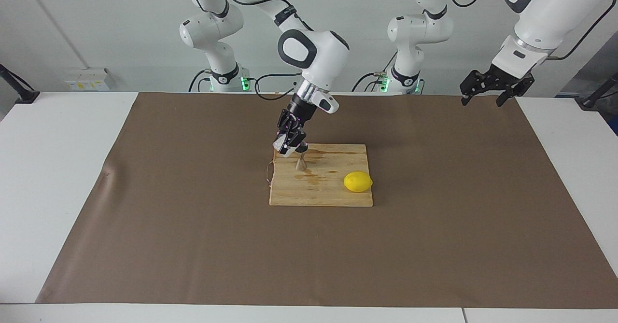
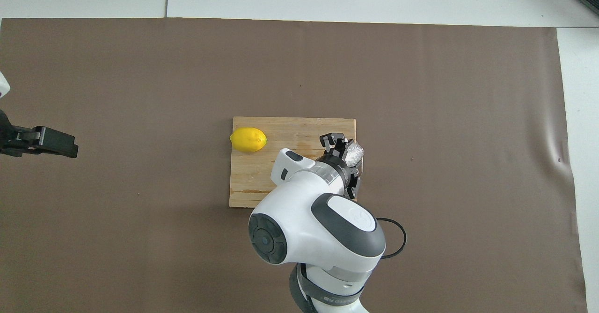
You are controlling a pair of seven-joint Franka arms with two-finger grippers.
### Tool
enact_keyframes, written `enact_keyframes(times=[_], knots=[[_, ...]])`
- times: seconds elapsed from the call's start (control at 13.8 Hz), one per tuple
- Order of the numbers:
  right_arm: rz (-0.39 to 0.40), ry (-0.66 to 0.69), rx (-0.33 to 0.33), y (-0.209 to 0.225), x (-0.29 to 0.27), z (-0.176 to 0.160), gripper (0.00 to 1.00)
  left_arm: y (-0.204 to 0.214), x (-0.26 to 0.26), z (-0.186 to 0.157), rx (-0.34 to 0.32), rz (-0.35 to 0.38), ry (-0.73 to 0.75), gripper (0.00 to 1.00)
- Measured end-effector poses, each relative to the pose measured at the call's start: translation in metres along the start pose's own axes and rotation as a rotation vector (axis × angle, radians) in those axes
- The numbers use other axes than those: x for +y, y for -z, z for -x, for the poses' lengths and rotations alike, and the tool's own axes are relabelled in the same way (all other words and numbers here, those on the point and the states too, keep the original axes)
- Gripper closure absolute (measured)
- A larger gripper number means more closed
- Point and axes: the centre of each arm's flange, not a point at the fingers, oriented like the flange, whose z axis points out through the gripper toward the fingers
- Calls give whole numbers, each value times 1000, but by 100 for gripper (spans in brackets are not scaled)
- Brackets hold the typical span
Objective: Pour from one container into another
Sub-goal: 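Hold the tilted white cup, then turn it upright with the right gripper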
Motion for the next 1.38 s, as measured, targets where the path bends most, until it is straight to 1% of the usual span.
enact_keyframes(times=[0.43, 1.38], knots=[[10, 8, -13, 1, 0, 0, 52, 0, 0, 0, 0, 0, 0, 0], [23, 18, -13, 7, -1, -4, 52, 0, 0, 0, 0, 0, 0, 0]])
